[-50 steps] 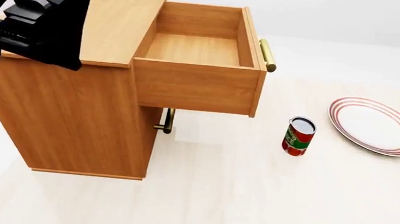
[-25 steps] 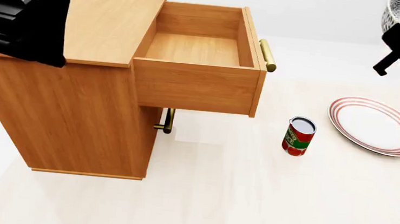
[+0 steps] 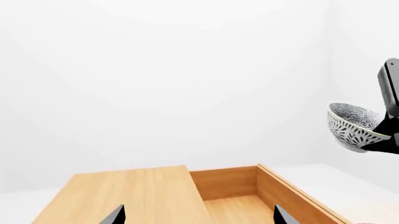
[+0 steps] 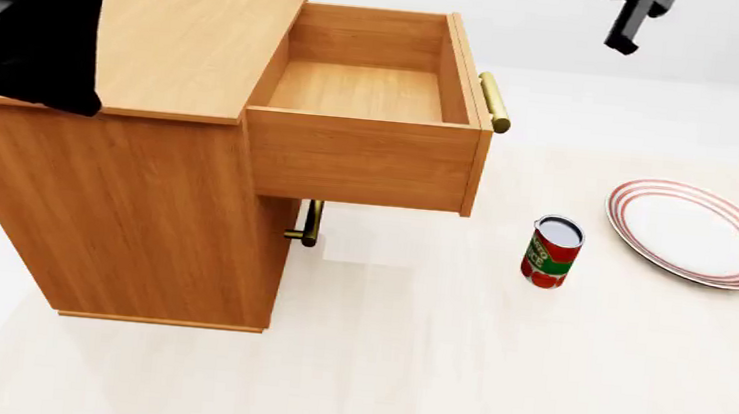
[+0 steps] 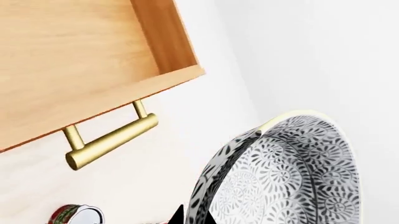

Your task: Put the bowl in the top drawer of the cabinet.

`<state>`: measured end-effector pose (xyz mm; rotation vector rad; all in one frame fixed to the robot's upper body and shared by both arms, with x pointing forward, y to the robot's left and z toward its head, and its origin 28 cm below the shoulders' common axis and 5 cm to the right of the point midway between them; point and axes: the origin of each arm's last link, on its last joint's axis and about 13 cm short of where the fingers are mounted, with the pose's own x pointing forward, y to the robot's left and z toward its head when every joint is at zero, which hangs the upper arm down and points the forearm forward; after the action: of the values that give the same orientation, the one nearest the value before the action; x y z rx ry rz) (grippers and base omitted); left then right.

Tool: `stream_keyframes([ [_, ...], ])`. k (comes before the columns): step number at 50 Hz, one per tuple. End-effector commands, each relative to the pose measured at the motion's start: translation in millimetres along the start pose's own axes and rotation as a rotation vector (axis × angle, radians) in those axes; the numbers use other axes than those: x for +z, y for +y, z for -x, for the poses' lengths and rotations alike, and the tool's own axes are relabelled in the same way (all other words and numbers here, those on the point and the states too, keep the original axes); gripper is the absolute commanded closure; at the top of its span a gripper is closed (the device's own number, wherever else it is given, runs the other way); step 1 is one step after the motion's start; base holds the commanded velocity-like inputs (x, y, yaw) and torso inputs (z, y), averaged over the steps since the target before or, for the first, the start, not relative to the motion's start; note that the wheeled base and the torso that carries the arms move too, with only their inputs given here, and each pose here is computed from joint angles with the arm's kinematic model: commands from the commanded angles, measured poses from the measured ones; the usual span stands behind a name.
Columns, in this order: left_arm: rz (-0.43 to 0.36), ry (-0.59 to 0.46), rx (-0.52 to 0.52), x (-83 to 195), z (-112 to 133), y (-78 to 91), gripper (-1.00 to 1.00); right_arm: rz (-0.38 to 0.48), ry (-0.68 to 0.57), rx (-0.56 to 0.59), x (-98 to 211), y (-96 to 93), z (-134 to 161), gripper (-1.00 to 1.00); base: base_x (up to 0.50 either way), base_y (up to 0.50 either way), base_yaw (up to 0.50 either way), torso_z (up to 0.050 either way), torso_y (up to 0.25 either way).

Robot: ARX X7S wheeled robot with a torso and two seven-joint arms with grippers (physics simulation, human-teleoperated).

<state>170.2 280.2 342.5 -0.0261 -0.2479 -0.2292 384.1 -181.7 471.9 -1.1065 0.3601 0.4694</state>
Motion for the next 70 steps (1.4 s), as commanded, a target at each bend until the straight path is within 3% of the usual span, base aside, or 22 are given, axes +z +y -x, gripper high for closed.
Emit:
stream_keyframes([
  [1, -0.002, -0.004, 0.003, 1.4, 1.9, -0.1, -1.00, 0.146, -0.120, 0.083, 42.3, 3.1, -3.8, 1.00, 0.00, 0.00, 0.00, 0.000, 0.000],
  [18, -0.004, -0.018, -0.004, 4.0, 7.5, 0.6, -1.00, 0.265, -0.261, 0.192, 93.9, 14.0, -4.0, 1.00, 0.00, 0.00, 0.00, 0.000, 0.001],
  [35, -0.030, -0.080, -0.076, 10.6, 13.3, -1.2, -1.00, 0.348, -0.342, 0.298, 114.0, 23.2, -7.3, 1.00, 0.00, 0.00, 0.00, 0.000, 0.000],
  [57, -0.080, -0.151, -0.074, 24.1, 22.5, 0.2, -1.00, 0.367, -0.361, 0.302, 120.8, 26.7, -7.2, 1.00, 0.00, 0.00, 0.00, 0.000, -0.055],
  [70, -0.188, -0.172, -0.020, 50.7, 43.4, 0.8, -1.00, 0.363, -0.352, 0.292, 119.6, 26.3, -7.4, 1.00, 0.00, 0.00, 0.00, 0.000, -0.096],
])
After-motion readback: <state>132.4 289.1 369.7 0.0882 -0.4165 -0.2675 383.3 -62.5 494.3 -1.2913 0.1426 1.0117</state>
